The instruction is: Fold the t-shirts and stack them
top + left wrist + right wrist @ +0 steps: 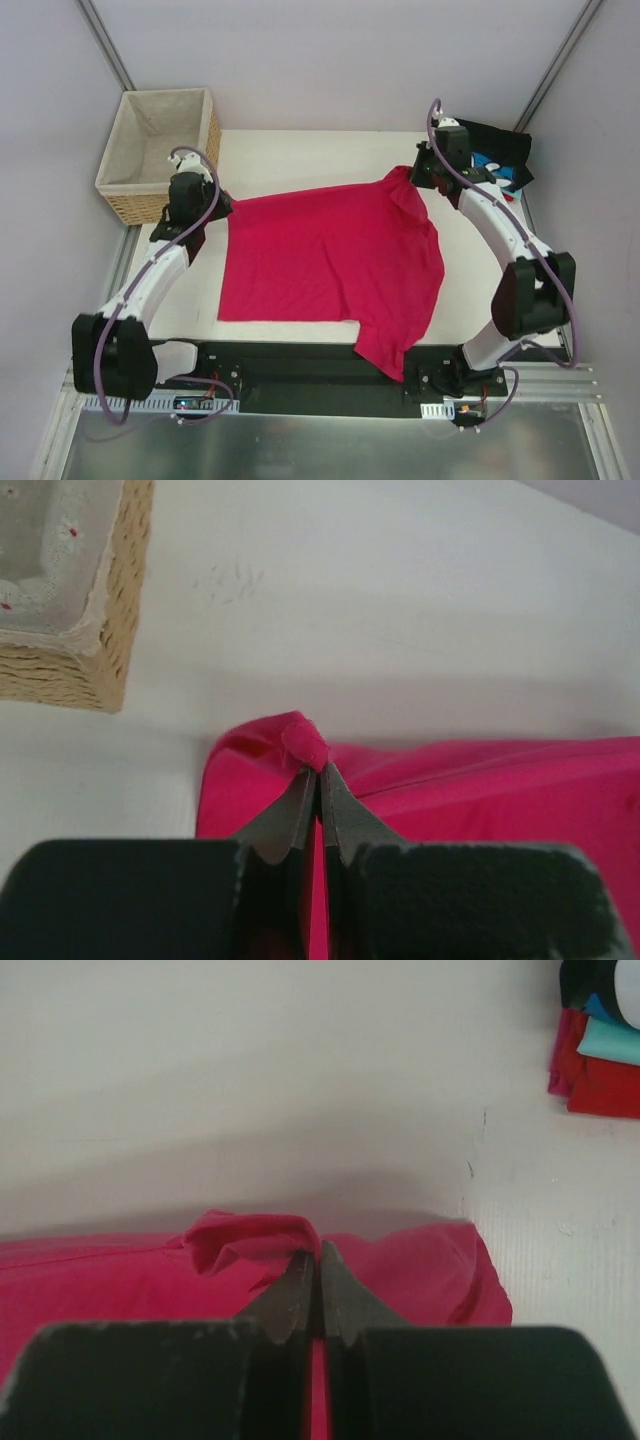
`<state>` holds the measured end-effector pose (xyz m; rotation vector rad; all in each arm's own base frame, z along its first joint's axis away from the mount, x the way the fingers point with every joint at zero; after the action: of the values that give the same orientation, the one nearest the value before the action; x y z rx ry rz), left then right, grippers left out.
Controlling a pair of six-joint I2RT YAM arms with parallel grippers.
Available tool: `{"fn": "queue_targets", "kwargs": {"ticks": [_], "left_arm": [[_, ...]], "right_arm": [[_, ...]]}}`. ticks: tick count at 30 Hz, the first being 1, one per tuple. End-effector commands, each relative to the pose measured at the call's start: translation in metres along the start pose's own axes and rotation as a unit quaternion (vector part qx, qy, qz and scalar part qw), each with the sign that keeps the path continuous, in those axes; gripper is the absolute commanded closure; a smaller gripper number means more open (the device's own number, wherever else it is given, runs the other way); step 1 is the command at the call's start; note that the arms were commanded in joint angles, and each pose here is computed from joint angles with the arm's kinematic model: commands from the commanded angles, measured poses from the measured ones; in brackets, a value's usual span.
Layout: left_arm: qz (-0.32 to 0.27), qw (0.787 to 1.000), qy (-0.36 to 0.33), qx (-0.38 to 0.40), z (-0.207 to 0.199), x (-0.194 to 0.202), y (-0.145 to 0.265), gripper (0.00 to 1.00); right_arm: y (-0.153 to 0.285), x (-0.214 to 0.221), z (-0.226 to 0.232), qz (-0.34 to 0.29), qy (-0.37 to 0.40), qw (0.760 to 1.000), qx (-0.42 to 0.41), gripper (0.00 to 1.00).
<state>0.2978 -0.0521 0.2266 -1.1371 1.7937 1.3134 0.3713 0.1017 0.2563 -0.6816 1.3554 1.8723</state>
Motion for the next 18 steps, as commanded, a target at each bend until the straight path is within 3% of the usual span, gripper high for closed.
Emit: {"fn": "queue_targets", "kwargs": {"ticks": [1,16,17,18], "left_arm": [[-0.079,0.997,-0.012,-0.018,-0.002,-0.049,-0.030,1.00],[-0.042,0.998,-0.021,-0.045,0.010,-0.084,-0.149,1.00],[-0.040,0.998,-0.020,-0.049,0.012,-0.085,-0.155,1.00],[-0.039,0.998,-0.016,-0.054,0.015,-0.086,-0.159,0.94]], "right_arm": [[-0.018,-0.044,0.011,-0.065,-0.009,0.998,-0.010,0.99],[-0.110,-0.089,0.007,-0.064,-0.007,0.998,0.010,0.99],[-0.125,-0.082,0.004,-0.051,-0.007,0.999,0.015,0.99],[-0.128,-0.086,0.006,-0.056,-0.006,0.998,0.014,0.89]]}}
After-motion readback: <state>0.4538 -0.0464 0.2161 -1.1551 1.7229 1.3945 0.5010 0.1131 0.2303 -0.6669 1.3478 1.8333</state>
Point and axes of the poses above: each gripper's point midway between its finger pads, its own y axis back along the fingers, its own z axis along the line the jaws close on, x = y × z, the point moved 8 cm from there along y, back along the fingers, and after that the axes turned 5 degrees about -y, right-handed, at the moved point
